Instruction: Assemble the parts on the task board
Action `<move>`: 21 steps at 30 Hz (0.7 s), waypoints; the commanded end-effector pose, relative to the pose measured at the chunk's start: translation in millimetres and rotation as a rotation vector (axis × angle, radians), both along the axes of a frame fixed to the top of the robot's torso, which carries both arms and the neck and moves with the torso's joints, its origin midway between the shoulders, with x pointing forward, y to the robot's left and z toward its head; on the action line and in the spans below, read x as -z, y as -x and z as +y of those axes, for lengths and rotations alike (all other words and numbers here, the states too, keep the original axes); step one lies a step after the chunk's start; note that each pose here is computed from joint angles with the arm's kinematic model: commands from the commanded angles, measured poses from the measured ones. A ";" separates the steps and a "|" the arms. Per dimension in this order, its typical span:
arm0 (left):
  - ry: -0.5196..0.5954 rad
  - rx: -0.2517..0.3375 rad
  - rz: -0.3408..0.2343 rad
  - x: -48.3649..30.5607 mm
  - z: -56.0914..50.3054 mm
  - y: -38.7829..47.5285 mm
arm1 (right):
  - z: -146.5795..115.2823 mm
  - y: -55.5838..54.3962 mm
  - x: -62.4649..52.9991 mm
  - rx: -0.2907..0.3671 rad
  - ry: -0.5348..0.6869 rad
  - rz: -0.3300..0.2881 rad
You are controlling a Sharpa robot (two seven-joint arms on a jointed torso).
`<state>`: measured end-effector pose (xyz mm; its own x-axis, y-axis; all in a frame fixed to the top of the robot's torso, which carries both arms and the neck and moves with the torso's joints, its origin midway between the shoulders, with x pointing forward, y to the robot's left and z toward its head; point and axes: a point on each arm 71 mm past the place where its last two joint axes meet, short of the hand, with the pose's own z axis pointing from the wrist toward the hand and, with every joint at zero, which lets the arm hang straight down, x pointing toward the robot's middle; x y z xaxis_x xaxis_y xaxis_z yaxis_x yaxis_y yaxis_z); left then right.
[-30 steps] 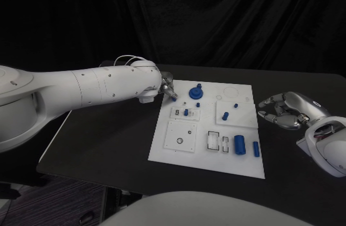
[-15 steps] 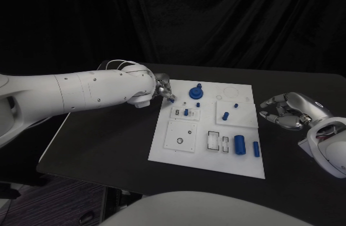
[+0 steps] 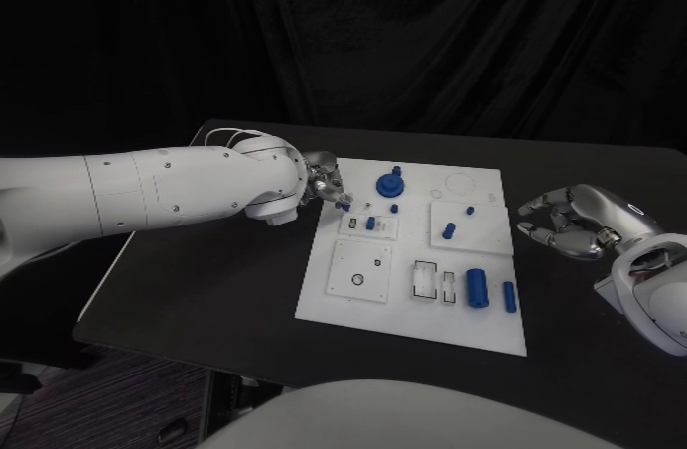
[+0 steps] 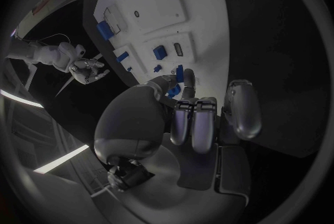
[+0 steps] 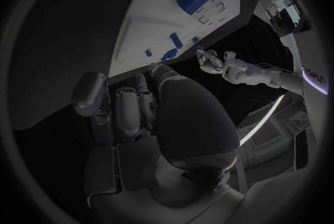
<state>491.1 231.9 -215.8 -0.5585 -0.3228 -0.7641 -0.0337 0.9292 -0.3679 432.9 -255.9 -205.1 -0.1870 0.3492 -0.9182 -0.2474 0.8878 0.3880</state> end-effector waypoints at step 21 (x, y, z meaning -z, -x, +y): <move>0.011 0.011 0.052 18.6 -10.4 8.4 | -0.9 1.0 1.2 0.016 -0.002 0.010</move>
<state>483.7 223.5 -232.9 -0.5931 -0.3213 -0.7383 -0.0467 0.9291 -0.3668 432.2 -255.8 -205.2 -0.1898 0.3526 -0.9163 -0.2435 0.8872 0.3919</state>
